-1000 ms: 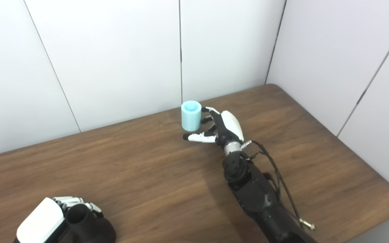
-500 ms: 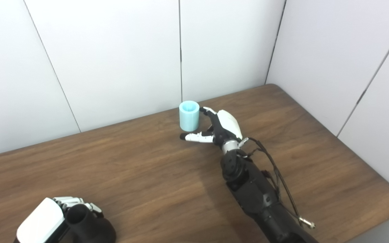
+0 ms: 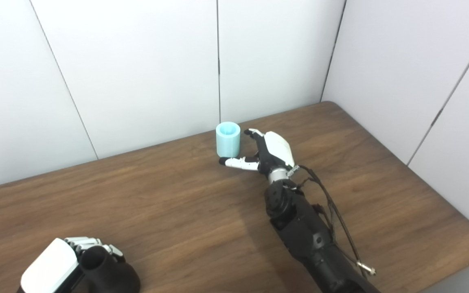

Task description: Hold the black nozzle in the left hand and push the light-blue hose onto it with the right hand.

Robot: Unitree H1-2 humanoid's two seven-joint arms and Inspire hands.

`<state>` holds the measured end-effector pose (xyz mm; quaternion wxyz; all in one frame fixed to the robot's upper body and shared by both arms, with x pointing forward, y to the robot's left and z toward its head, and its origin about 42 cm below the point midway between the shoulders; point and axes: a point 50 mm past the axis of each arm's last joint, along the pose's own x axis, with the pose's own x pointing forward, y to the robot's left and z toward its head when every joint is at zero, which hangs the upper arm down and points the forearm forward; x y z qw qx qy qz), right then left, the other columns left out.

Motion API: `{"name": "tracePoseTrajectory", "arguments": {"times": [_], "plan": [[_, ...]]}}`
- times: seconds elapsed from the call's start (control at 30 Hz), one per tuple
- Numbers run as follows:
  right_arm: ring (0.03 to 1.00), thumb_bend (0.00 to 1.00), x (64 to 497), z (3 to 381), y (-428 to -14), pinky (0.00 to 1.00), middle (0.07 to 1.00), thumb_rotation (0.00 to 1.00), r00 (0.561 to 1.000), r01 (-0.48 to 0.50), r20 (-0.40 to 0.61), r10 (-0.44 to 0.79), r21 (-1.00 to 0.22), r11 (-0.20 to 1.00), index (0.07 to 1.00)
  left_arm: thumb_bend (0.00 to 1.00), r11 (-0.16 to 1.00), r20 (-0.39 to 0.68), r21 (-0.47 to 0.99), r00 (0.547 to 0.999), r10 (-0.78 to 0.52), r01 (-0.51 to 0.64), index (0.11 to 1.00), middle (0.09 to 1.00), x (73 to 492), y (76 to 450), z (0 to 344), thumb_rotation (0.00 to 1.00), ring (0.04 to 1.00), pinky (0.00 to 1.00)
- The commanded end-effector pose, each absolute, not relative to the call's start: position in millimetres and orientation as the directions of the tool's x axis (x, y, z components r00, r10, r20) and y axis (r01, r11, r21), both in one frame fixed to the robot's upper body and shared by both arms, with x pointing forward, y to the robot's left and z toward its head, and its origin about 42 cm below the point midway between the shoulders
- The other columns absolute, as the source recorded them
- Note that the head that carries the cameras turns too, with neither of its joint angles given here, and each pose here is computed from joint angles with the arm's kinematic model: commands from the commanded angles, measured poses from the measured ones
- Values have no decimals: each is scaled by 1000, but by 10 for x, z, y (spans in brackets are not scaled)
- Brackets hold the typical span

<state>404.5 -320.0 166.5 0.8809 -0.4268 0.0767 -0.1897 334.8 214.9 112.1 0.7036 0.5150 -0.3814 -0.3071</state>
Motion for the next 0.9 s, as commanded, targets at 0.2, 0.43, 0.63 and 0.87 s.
{"name": "tracePoseTrajectory", "arguments": {"times": [0.2,0.43,0.63,0.87], "plan": [[997,1000,4121,1855,-3345,923,1000,583,865,438,150,-478,-689,577,999,521,249,62,929,549,-834,274,493,478,2604,2198,392,0,463,359],[1000,1000,4122,1825,-3341,984,1000,597,871,449,159,-465,-642,622,1000,521,245,59,930,546,-835,275,490,480,2599,2203,389,0,461,355],[981,1000,4131,1836,-3281,891,1000,592,907,412,168,-386,-544,731,1000,521,246,58,929,548,-834,276,490,480,2601,2198,385,0,458,355],[941,1000,4156,1890,-3175,851,987,595,924,381,195,-328,-510,771,1000,521,237,47,930,548,-835,282,490,481,2607,2191,376,0,458,352]]}}
